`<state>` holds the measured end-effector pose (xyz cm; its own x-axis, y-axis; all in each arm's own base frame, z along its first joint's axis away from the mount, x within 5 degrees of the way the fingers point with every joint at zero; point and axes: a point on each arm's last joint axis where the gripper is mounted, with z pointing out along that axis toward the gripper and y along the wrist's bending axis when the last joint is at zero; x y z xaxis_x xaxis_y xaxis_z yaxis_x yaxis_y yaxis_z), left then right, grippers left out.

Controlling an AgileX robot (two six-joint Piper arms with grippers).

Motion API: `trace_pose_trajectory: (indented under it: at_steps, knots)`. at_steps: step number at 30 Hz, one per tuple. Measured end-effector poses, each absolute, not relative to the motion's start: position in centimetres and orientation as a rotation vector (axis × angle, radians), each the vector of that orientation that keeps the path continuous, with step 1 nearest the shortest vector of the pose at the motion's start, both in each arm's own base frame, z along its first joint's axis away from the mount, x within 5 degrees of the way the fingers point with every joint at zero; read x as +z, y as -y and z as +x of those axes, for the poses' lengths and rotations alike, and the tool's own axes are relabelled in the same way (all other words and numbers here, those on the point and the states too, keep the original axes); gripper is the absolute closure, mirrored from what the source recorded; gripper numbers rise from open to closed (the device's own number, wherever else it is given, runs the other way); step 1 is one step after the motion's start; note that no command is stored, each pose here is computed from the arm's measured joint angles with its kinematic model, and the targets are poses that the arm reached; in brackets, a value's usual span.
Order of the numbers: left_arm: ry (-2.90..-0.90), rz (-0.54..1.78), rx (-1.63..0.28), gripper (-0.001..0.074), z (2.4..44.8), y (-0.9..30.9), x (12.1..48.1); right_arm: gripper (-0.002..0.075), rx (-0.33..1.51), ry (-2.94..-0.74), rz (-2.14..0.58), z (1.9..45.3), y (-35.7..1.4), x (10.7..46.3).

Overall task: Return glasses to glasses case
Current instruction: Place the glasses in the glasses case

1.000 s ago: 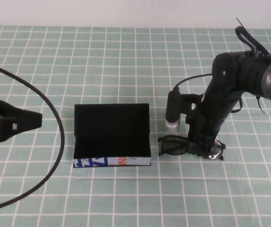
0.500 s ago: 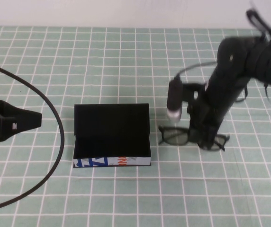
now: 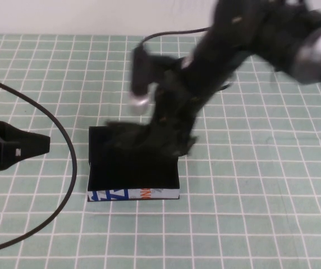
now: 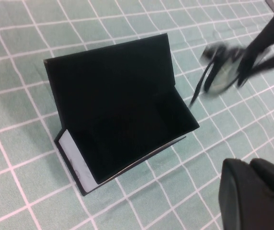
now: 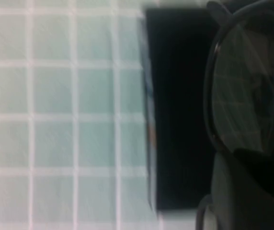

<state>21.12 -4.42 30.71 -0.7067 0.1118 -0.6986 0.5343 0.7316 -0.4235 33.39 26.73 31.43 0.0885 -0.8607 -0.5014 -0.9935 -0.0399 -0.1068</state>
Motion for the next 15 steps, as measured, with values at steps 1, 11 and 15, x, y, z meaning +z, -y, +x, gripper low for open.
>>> trace_pose_trajectory:
  at_steps: [1,11,15]
  knots:
    - [-2.266,0.485,-0.824,0.0737,21.1,4.4,30.7,0.0686,0.432,-1.801,-1.974,33.1,-27.7,31.2]
    - [-2.265,0.484,-0.822,0.0737,21.1,4.4,30.7,0.0686,0.447,-1.797,-2.104,34.2,-32.6,25.3]
    - [-2.267,0.484,-0.823,0.0737,21.2,4.4,30.7,0.0686,0.417,-1.806,-2.123,34.5,-32.6,24.6]
